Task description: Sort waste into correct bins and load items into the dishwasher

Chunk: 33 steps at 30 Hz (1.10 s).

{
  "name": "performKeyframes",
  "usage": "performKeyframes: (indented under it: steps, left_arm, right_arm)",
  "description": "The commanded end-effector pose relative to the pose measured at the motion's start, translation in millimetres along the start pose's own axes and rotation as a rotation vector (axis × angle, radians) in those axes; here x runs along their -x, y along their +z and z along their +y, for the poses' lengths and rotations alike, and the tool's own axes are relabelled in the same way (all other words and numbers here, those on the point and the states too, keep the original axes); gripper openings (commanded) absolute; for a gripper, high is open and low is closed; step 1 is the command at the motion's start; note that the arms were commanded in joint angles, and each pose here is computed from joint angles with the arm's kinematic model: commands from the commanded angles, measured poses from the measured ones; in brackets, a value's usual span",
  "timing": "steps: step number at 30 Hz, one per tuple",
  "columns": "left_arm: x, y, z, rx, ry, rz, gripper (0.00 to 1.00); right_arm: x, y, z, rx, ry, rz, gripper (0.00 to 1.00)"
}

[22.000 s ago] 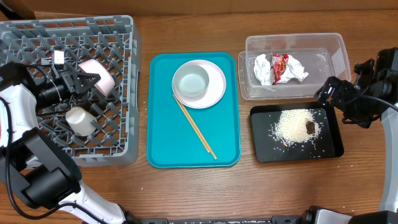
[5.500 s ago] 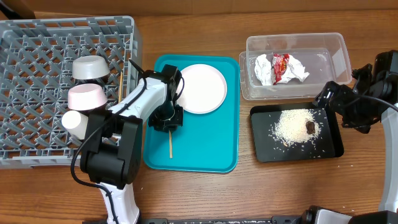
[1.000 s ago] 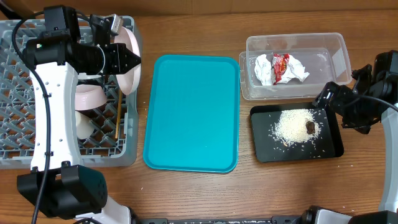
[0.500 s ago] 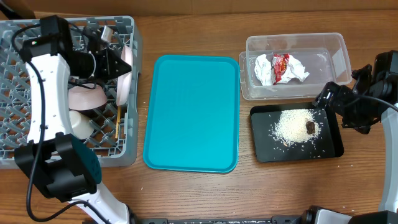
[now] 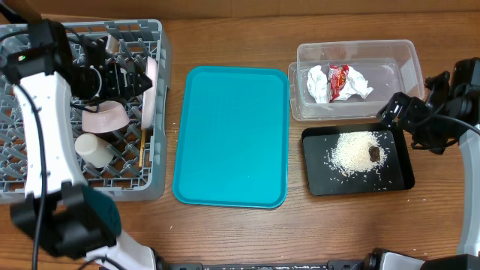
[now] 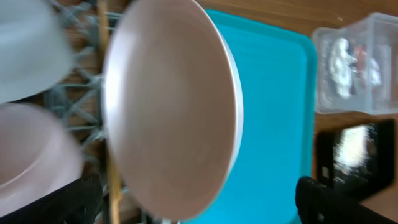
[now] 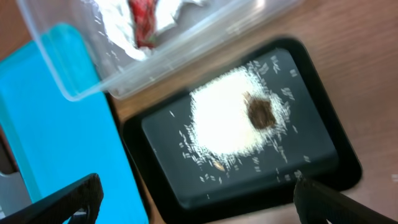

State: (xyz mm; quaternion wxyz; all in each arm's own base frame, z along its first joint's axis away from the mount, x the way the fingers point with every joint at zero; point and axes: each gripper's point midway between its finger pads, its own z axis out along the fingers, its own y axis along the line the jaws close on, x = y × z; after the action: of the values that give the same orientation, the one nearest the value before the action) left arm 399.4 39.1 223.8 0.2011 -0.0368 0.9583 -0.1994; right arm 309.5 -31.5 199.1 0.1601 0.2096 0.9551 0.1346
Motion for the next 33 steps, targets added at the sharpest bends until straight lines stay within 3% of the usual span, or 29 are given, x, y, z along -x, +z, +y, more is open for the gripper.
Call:
performKeyframes:
  steps: [1,3,6,16,22,26,29,33]
  left_arm:
    - [-1,-44,-19,0.235,0.069,-0.08,1.0]
    - [-9,-51,-23,0.356,0.091,-0.067,1.0]
    - [-32,-62,-19,0.517,-0.004,-0.026,1.0]
    - [-78,-65,-33,0.453,-0.025,0.121,1.0]
    - [-95,-93,-45,0.423,0.022,-0.049,1.0]
    - [-129,-108,-62,0.333,0.154,-0.257,1.0]
    - [-160,-120,-62,0.321,0.167,-0.399,1.0]
    - [-195,-126,-60,0.309,0.165,-0.483,1.0]
  right_arm:
    - [7,1,40,0.07,-0.126,-0.059,1.0]
    - [15,4,60,0.065,-0.205,-0.113,1.0]
    - [27,11,87,0.053,-0.302,-0.198,1.0]
    - [3,23,90,0.046,-0.295,-0.095,1.0]
    - [-14,7,83,0.07,-0.306,-0.155,1.0]
    - [-37,-25,75,0.131,-0.363,-0.338,1.0]
    - [-56,-54,59,0.121,-0.366,-0.464,1.0]
    - [-70,-82,53,0.141,-0.372,-0.556,1.0]
